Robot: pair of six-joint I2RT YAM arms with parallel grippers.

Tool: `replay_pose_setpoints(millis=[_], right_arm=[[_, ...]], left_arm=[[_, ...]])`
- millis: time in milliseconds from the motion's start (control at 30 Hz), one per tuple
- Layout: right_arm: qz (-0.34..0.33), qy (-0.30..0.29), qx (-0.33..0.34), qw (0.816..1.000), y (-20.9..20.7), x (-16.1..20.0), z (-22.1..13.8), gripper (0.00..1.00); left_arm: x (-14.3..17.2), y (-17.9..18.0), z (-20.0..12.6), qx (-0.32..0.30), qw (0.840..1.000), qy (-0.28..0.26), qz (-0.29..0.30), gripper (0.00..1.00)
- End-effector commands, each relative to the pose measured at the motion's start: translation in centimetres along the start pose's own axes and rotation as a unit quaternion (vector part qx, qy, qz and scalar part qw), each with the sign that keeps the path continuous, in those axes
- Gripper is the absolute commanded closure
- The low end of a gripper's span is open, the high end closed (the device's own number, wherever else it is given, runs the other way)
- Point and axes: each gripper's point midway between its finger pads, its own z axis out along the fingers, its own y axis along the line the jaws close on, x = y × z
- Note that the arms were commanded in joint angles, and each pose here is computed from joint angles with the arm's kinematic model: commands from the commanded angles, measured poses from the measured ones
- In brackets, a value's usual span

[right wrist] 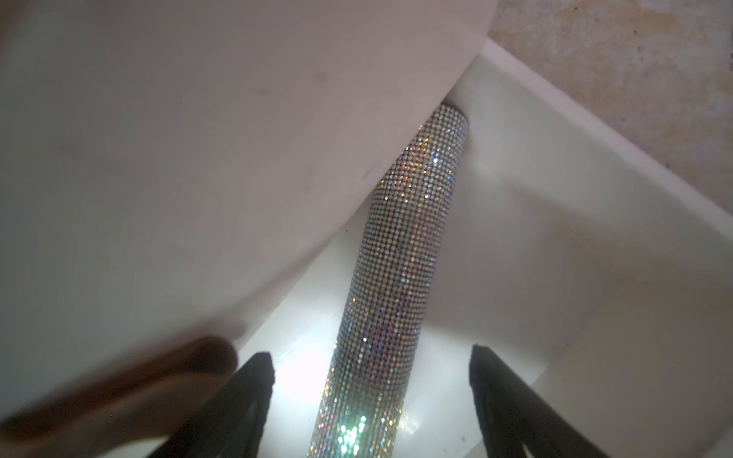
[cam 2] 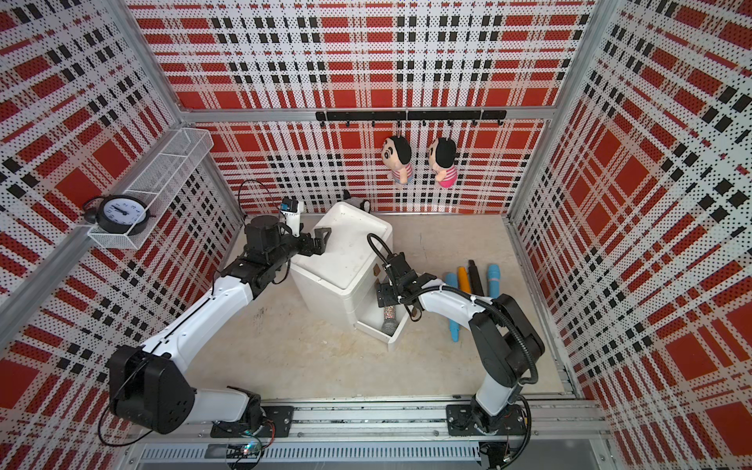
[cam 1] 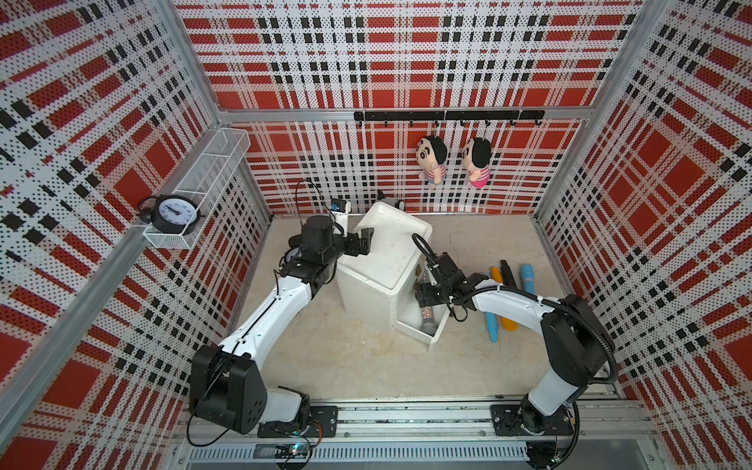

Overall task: Take the microphone out of the drawer
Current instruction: Pick up the microphone from the drawer.

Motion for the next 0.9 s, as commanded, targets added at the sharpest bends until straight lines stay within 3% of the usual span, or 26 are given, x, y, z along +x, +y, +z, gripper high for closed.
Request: replay_pose_setpoints(millis=[0, 467, 500, 867], right_arm=[[0.003, -0.002, 0.015, 1.0, 0.0, -0.5, 0.9, 0.21], [-0.005, 0.004, 0.022, 1.0, 0.1, -0.8, 2.7, 0.33], [-0.01, 0.007, 0.018, 1.0, 0.3, -0.8, 3.0, 0.33], [-0.021, 0.015, -0.004, 1.0, 1.9, -1.9, 5.3, 0.4]], left_arm=[[3.1, 0.7, 0.3, -0.005, 0.999, 0.051, -0.016, 0.02], [2.7, 0.8, 0.4, 0.001, 0.999, 0.047, -0.023, 0.02], [2.3, 2.3, 0.1, -0.014, 0.999, 0.042, -0.029, 0.02], [1.9, 3.0, -0.6, -0.028, 0.999, 0.032, -0.028, 0.02]])
